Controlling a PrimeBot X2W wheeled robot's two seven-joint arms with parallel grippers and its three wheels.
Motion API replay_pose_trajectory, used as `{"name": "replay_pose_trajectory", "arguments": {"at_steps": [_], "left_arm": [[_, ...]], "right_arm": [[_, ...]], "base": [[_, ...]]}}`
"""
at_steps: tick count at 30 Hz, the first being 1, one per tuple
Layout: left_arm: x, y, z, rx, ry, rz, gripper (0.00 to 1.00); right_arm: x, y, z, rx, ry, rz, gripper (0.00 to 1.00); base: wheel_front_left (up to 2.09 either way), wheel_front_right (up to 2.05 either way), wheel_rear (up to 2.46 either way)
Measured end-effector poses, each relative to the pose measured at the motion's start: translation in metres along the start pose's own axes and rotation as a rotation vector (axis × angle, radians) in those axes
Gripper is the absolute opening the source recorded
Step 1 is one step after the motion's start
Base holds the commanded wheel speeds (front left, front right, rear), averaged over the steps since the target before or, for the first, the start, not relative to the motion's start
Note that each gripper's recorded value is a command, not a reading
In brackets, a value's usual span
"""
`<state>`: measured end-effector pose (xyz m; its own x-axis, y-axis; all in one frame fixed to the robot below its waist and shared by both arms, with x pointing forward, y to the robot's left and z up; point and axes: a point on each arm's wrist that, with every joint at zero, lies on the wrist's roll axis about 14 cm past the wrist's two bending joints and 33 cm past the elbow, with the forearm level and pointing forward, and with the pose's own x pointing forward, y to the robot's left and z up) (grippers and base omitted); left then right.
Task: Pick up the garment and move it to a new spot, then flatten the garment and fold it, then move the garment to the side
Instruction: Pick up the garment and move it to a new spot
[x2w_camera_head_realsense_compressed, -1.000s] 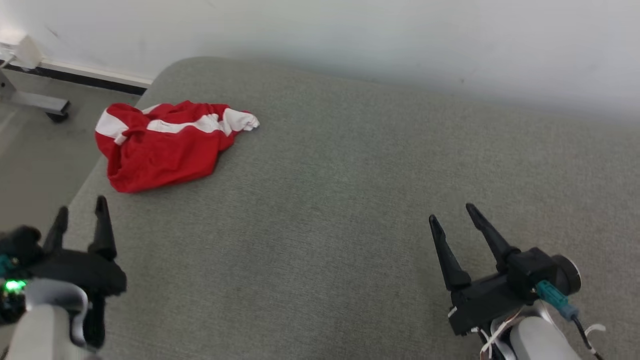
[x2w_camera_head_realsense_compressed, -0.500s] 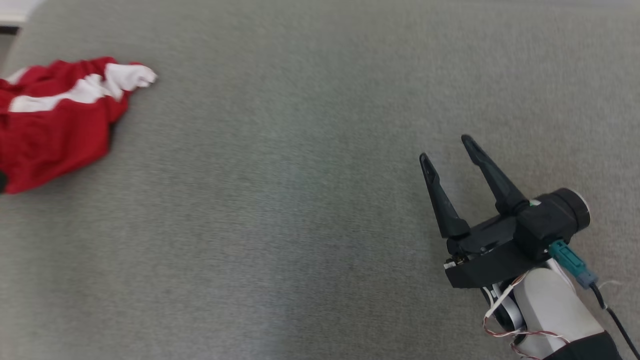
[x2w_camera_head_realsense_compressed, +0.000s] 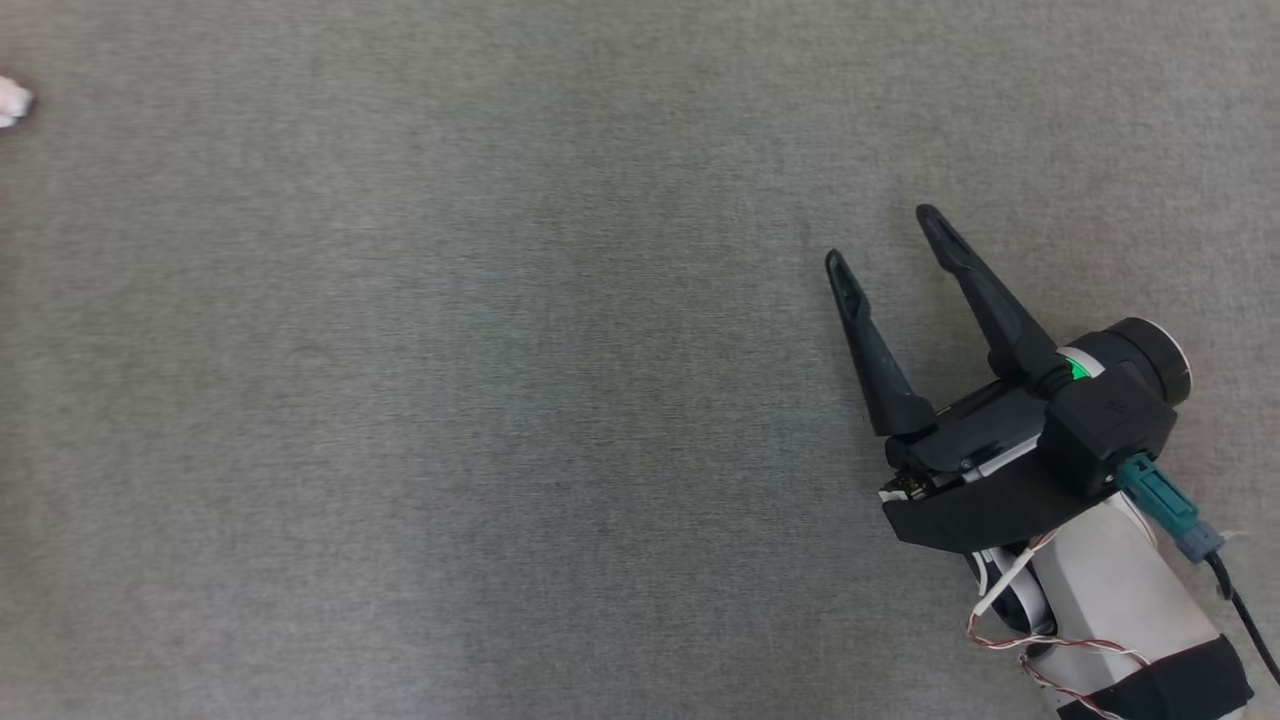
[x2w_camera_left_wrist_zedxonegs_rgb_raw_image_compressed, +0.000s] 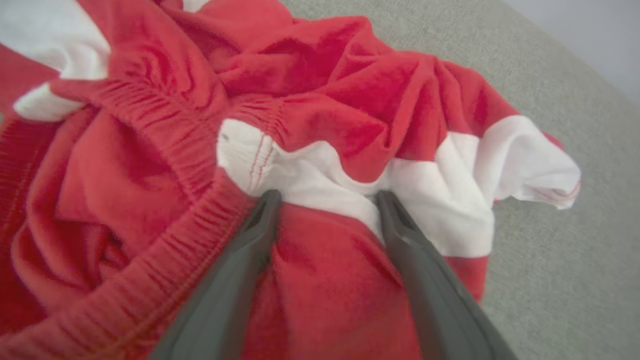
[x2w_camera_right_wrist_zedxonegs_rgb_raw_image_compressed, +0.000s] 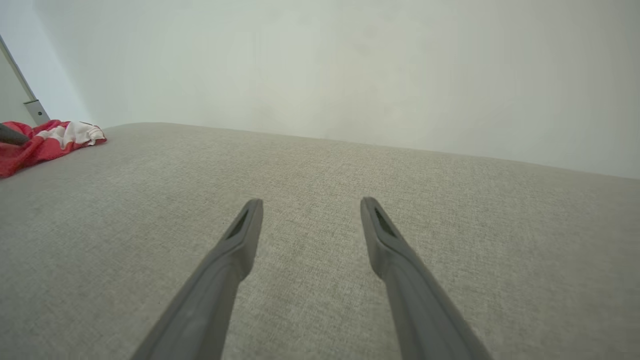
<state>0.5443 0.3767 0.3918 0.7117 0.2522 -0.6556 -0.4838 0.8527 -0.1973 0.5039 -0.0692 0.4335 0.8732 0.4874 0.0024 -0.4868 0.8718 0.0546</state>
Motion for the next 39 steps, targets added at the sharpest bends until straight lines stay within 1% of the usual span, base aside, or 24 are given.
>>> {"name": "replay_pose_trajectory", "arguments": {"at_steps": [2,3,4,5,10,14,18,21,22,26,30,33,35,39], "left_arm": [[0.008,-0.001,-0.009,0.007,0.031,0.011,1.0],[0.011,-0.001,-0.013,0.009,0.047,0.019,0.98],[0.013,-0.002,-0.016,0.018,0.059,0.02,0.44],[0.014,-0.002,-0.017,0.024,0.064,0.022,0.0],[0.011,-0.004,-0.015,0.037,0.034,-0.003,0.0],[-0.002,-0.012,0.004,0.067,-0.014,-0.051,0.0],[-0.027,-0.025,0.048,0.115,-0.137,-0.109,0.0],[-0.054,-0.041,0.085,0.207,-0.236,-0.147,0.0],[-0.064,-0.048,0.097,0.219,-0.274,-0.166,0.0],[-0.11,-0.095,0.132,0.291,-0.401,-0.284,0.0],[-0.161,-0.157,0.142,0.368,-0.49,-0.438,0.0],[-0.202,-0.204,0.138,0.431,-0.546,-0.558,0.0],[-0.228,-0.234,0.132,0.454,-0.577,-0.651,0.0],[-0.266,-0.288,0.099,0.498,-0.595,-0.827,0.0]], "right_arm": [[-0.004,-0.008,-0.005,-0.002,0.013,-0.021,1.0],[-0.007,-0.011,-0.007,-0.004,0.021,-0.031,1.0],[-0.009,-0.013,-0.009,-0.004,0.029,-0.04,1.0],[-0.011,-0.016,-0.01,-0.004,0.034,-0.047,1.0],[-0.014,-0.021,-0.006,-0.009,0.029,-0.069,1.0],[-0.016,-0.018,0.004,-0.005,0.011,-0.076,1.0],[-0.02,-0.012,0.017,0.006,-0.012,-0.084,1.0],[-0.025,-0.005,0.027,0.019,-0.024,-0.086,1.0],[-0.026,-0.002,0.03,0.021,-0.029,-0.085,1.0],[-0.035,0.007,0.049,0.032,-0.061,-0.09,1.0],[-0.046,0.012,0.08,0.022,-0.129,-0.102,1.0],[-0.061,0.01,0.096,0.006,-0.16,-0.127,1.0],[-0.072,0.007,0.105,-0.006,-0.179,-0.149,1.0],[-0.095,-0.007,0.118,-0.033,-0.202,-0.208,1.0]], "base": [[0.0,0.0,0.0],[0.0,0.0,0.0],[0.0,0.0,0.0],[0.0,0.0,0.0],[0.0,0.0,0.0],[0.0,0.0,0.0],[0.0,0.0,0.0],[0.0,0.0,0.0],[0.0,0.0,0.0],[0.0,0.0,0.0],[0.0,0.0,0.0],[0.0,0.0,0.0],[0.0,0.0,0.0],[0.0,0.0,0.0]]}}
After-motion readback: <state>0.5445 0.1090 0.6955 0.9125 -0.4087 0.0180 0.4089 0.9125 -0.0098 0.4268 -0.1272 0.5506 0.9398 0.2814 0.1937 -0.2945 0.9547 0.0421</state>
